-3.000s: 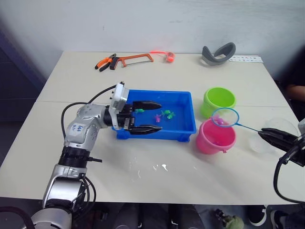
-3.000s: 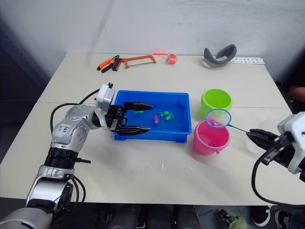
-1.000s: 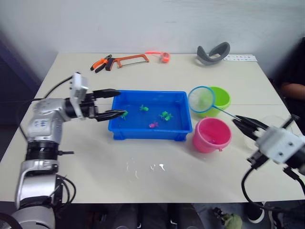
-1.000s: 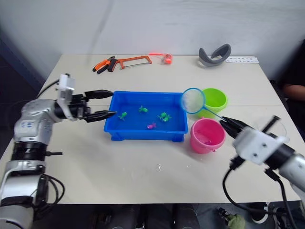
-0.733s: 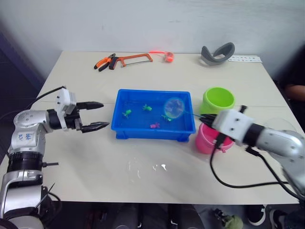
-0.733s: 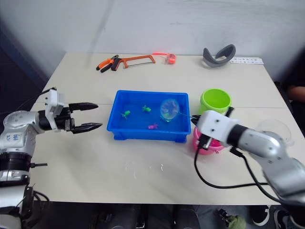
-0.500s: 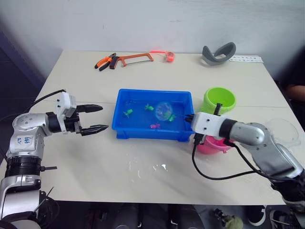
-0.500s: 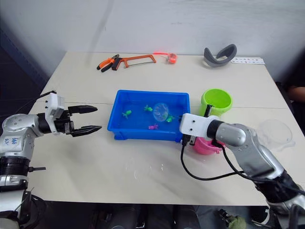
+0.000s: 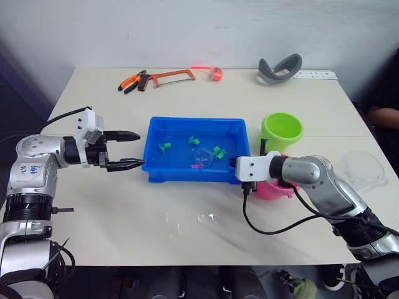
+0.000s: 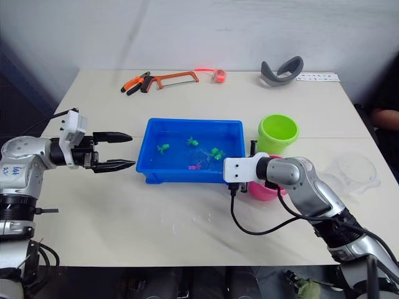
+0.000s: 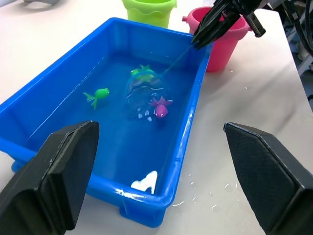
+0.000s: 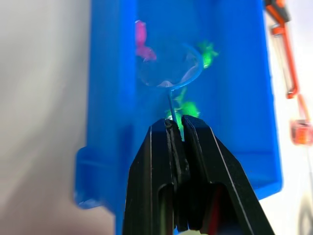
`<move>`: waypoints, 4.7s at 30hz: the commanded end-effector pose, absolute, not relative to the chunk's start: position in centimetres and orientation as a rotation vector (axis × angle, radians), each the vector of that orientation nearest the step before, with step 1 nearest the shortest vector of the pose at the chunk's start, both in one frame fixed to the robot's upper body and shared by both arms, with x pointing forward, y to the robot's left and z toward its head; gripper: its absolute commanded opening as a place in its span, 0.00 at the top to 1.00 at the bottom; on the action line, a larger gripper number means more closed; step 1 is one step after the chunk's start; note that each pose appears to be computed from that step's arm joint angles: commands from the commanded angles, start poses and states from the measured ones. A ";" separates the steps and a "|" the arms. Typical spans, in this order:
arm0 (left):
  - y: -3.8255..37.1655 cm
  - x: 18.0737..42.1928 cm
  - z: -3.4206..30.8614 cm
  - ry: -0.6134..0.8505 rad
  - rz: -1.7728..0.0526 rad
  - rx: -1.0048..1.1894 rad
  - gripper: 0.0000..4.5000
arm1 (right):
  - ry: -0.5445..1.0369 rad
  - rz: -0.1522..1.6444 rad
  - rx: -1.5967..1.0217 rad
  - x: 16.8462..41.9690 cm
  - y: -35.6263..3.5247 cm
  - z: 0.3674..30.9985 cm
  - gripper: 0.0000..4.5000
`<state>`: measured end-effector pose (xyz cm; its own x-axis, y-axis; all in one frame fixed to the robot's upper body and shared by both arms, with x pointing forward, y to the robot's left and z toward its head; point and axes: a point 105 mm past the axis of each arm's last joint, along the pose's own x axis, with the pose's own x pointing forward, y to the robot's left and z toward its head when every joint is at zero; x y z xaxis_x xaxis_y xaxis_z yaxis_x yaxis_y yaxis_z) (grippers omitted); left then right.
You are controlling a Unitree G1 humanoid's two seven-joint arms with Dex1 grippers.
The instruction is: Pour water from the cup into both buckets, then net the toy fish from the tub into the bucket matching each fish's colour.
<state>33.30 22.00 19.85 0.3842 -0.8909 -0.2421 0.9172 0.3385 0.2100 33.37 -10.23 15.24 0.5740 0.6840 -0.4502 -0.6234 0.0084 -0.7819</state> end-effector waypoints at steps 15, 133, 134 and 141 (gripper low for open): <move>22.8 33.2 20.4 0.079 -1.171 0.363 0.01 | 0.070 1.071 -0.383 33.8 -9.7 17.7 1.00; 25.9 29.4 18.5 -0.101 -0.838 0.073 0.01 | -0.162 0.766 -1.304 32.1 -17.1 22.2 1.00; 25.2 29.3 18.4 -0.093 -0.861 0.076 0.01 | -0.180 0.782 -1.356 32.4 -17.0 22.1 1.00; 22.1 29.7 18.4 -0.061 -0.991 0.110 0.01 | -0.200 0.868 -1.552 33.5 -17.2 21.3 1.00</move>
<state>29.81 22.93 17.34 0.5830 -0.8125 -0.0065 0.8106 0.5810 0.0738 33.45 -17.25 20.50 0.6992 0.5888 -0.4055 -0.4029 -0.1441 -0.9038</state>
